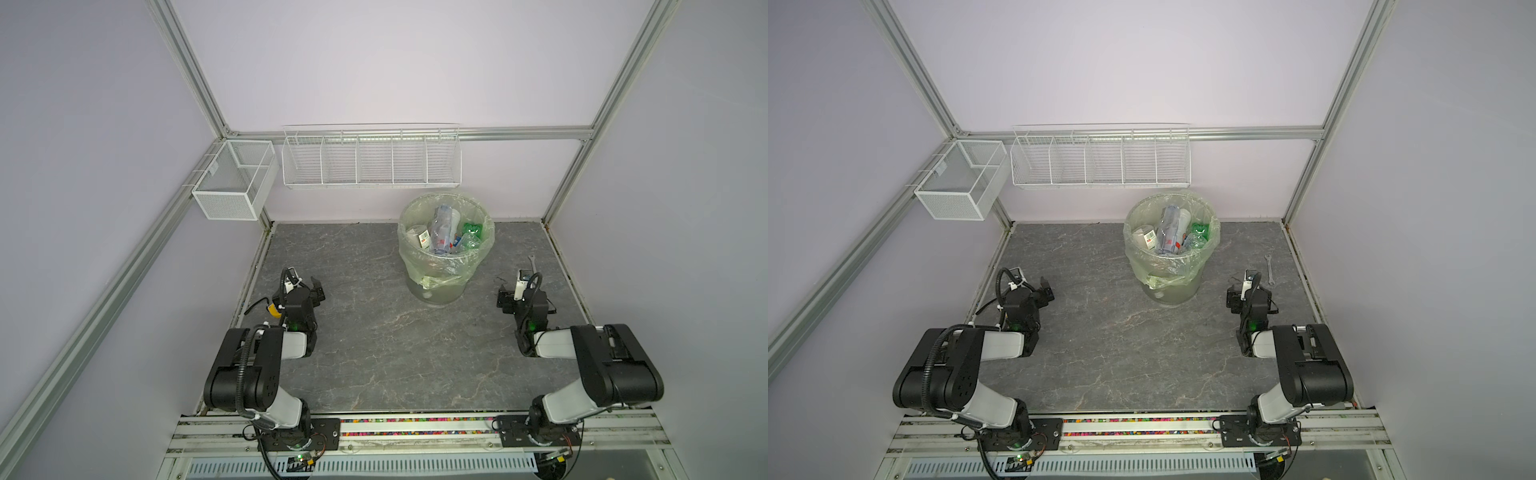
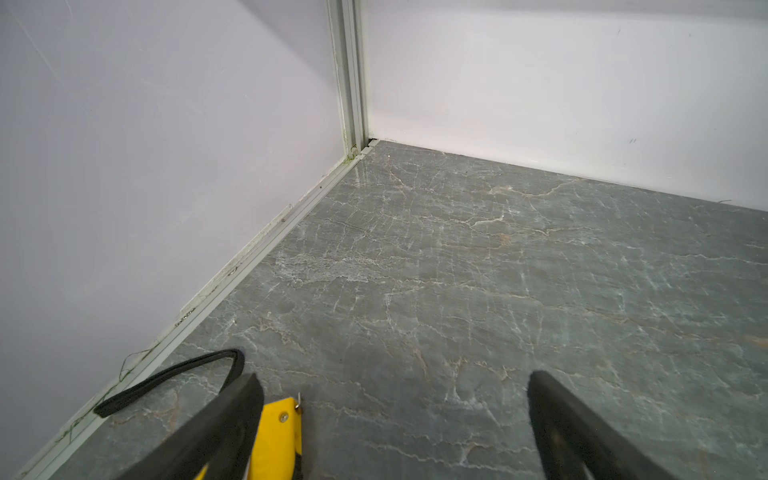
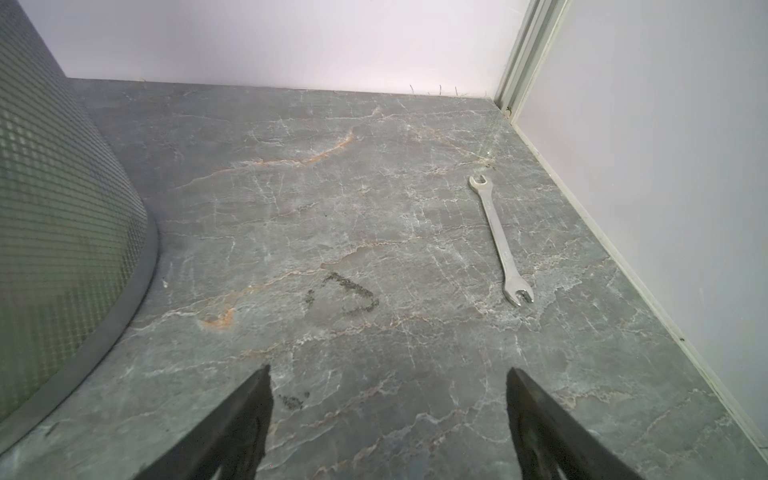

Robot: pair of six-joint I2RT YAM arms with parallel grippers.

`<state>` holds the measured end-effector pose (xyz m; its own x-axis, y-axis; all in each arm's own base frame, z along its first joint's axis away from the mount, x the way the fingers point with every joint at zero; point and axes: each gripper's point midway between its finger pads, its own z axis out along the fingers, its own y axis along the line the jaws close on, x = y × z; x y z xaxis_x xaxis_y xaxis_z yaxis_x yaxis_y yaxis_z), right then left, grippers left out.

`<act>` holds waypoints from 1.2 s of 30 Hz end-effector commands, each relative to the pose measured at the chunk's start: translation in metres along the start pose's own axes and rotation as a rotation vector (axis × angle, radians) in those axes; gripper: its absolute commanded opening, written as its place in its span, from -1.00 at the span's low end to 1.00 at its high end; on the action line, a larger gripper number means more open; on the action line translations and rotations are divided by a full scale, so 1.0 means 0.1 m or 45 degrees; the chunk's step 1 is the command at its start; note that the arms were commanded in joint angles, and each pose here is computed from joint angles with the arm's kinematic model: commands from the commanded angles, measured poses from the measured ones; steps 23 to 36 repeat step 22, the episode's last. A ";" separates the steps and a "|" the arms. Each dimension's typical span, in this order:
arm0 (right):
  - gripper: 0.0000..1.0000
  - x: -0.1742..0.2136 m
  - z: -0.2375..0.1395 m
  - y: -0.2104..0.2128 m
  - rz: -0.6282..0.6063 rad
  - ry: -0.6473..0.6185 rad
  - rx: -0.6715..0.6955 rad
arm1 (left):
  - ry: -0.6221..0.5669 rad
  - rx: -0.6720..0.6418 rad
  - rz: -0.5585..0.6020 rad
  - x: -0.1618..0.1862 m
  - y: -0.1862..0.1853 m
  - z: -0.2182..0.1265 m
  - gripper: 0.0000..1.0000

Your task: Throw the plastic bottles in the bin

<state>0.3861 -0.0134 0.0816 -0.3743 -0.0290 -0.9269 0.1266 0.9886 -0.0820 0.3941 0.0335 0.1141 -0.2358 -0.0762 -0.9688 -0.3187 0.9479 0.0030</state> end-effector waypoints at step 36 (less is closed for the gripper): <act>0.78 -0.15 0.01 0.03 -0.021 -0.060 -0.032 | -0.041 0.010 0.005 -0.06 0.00 0.00 0.98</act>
